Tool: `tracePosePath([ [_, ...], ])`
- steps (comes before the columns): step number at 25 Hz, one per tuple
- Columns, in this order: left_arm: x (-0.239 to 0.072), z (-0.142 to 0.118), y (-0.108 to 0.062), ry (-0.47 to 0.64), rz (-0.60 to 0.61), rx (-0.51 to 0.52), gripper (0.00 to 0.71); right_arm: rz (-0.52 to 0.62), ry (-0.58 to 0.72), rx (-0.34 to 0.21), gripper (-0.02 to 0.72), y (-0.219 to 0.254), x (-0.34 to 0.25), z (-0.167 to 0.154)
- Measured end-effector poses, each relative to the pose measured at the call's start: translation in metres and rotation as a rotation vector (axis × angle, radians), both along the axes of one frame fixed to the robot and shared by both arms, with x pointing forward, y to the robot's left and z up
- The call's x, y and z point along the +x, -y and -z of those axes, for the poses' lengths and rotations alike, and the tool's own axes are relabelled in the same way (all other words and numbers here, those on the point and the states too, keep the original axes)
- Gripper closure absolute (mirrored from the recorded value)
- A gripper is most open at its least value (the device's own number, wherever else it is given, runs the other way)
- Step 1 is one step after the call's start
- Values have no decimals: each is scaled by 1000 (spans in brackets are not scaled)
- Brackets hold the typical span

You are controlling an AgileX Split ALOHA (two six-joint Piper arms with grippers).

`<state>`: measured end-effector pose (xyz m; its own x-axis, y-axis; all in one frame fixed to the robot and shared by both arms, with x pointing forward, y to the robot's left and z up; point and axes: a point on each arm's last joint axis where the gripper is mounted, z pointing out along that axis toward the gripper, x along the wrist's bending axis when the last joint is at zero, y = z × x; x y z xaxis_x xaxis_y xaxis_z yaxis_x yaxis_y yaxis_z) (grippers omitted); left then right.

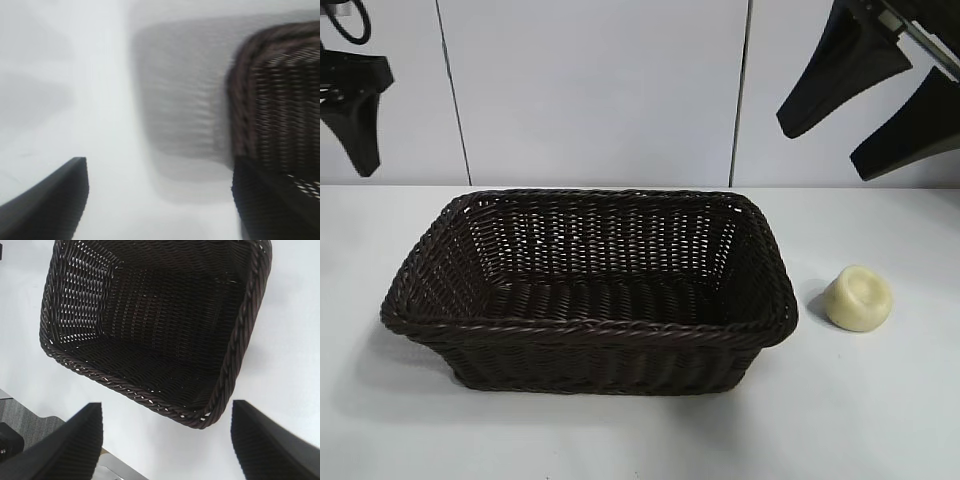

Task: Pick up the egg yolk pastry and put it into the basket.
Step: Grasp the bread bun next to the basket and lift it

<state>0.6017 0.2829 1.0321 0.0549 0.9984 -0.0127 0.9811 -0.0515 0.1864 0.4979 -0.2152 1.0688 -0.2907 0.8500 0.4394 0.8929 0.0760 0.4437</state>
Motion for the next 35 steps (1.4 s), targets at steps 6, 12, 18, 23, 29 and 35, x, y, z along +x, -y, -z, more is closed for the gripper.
tracePosePath([
  [6,-8,1,0,-87,-1,3,137,0,0,0,185,0,0,0],
  [12,-19,-23,-1,-28,-1,1,139,0,0,0,185,0,0,0],
  [18,-59,-78,-3,126,-3,-7,139,0,0,0,185,0,0,0],
  [23,-119,-113,-6,250,-2,-13,139,0,0,0,185,0,0,0],
  [29,-206,-130,-10,395,-2,-20,139,0,0,0,185,0,0,0],
  [35,-281,-112,-13,504,-2,-25,139,-1,-1,-1,185,0,0,0],
])
